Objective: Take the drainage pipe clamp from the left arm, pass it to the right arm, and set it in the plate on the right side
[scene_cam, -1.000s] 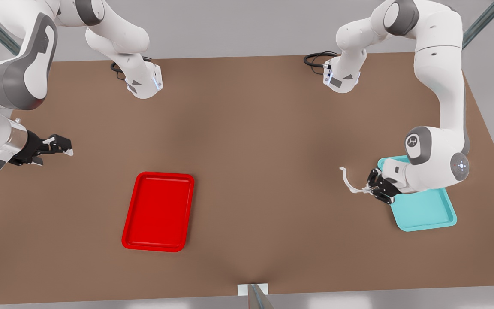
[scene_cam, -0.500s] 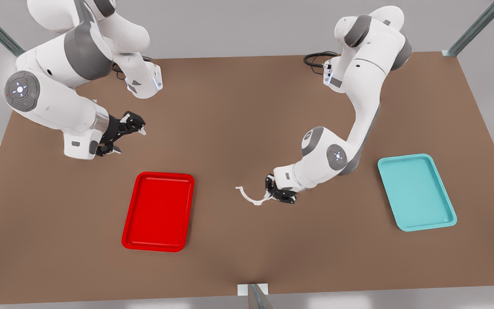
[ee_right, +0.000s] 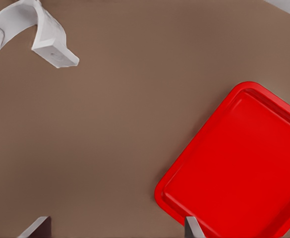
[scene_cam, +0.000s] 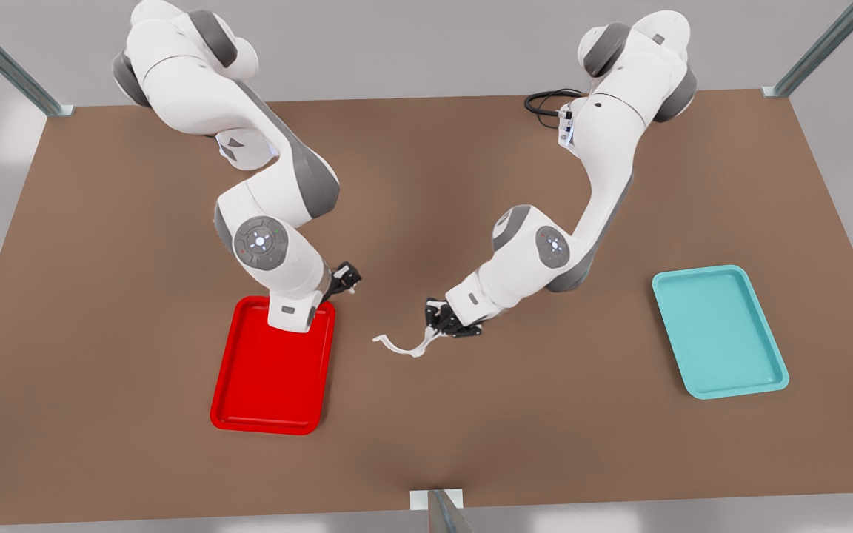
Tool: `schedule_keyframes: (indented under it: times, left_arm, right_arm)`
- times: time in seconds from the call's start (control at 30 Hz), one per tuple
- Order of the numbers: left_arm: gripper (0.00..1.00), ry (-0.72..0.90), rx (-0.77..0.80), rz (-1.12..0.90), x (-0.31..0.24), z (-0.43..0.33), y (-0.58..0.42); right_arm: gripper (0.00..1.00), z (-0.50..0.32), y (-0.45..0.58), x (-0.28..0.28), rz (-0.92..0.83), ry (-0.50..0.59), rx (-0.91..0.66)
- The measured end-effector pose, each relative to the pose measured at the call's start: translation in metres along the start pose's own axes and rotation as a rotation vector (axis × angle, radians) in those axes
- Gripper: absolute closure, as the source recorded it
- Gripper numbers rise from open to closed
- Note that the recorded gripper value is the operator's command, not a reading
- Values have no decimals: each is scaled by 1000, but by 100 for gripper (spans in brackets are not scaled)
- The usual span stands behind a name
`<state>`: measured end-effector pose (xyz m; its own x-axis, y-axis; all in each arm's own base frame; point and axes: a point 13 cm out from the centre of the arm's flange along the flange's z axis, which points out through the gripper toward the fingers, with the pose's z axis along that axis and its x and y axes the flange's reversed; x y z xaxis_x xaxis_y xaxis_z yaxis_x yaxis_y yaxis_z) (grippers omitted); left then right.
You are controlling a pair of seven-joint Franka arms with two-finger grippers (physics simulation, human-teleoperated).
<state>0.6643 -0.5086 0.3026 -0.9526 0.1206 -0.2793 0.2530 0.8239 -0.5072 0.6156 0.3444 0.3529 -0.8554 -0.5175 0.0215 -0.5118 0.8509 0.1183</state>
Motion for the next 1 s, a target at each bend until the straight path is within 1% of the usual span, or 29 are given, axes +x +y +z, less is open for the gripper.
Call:
schedule_keyframes:
  times: [0.2,0.43,0.63,0.83,0.9,1.0]
  left_arm:
    - [79,14,0,-81,12,14,-12]
    - [79,14,-1,-161,13,16,-13]
    - [79,14,-1,-209,13,16,-14]
    - [79,14,-1,-244,13,16,-14]
    - [79,14,-1,-253,13,16,-14]
    - [79,13,-3,-263,13,16,-14]
  right_arm:
    - [0,24,22,-31,31,-73,-12]
    - [0,34,42,-75,68,-192,-39]
    - [1,38,43,-95,91,-266,-25]
    - [1,45,36,-108,111,-317,-14]
    - [4,44,30,-112,118,-334,-13]
    - [4,46,20,-115,118,-349,-14]
